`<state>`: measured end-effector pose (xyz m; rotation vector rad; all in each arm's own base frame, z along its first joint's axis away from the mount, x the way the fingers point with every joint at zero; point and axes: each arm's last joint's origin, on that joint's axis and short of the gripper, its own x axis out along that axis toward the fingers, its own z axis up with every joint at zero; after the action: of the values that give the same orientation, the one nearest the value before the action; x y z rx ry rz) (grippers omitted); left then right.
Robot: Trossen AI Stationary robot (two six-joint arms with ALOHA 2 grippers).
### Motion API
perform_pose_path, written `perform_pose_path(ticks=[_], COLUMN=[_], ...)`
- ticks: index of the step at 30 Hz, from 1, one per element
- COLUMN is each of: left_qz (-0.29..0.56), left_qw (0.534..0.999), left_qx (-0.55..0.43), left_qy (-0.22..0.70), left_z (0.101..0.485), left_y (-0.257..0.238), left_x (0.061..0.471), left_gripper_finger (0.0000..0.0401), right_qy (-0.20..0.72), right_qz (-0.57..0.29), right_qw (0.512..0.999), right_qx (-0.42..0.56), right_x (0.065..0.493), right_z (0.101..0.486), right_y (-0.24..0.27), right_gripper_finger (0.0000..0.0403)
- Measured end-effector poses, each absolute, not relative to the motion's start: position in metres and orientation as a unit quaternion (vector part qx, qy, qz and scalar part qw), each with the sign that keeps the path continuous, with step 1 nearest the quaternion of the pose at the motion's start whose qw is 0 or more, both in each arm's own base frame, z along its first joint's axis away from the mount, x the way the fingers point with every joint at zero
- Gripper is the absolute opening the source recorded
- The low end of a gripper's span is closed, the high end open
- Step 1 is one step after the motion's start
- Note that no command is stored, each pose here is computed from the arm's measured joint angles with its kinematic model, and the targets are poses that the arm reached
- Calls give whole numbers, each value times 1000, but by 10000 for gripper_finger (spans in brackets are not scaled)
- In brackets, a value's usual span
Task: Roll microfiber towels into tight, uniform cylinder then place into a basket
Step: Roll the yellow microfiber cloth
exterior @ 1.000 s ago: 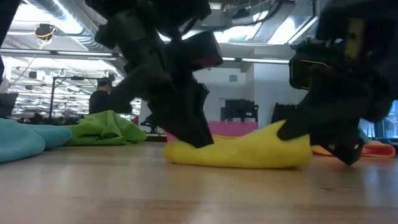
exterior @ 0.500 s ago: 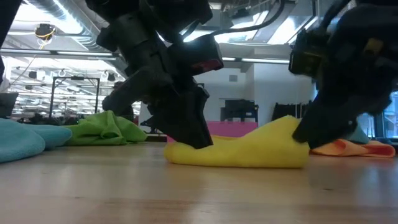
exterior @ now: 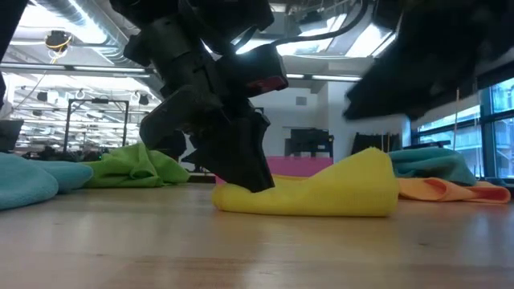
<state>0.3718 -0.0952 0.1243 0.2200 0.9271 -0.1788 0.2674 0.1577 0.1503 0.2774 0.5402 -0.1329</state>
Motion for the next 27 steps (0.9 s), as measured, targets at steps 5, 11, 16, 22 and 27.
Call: perform_pose_path(ticks=[5,11,16,22,27], left_qz=[-86,-83,-74,-103,-107], left_qw=[885,885,888,897,894], left_qx=[105,106,125,144,177], left_qy=[446,446,436,405,397], left_z=[124,127,152,176,172], left_y=[-95,-95,-97,-116,-137], left_x=[372,370,361,350,346], left_gripper_finger=[94,94,94,108,156], right_qy=[273,298,304,305,305], right_qz=[-46,-100,-108,-113,-117], right_qw=[950,932,924,918,914], right_qx=[143,178,204,226,241], right_x=[280,287,292,293,292], right_z=[118,91,85,84,83], right_y=[164,151,145,143,143], right_gripper_finger=[100,28,6,19,9])
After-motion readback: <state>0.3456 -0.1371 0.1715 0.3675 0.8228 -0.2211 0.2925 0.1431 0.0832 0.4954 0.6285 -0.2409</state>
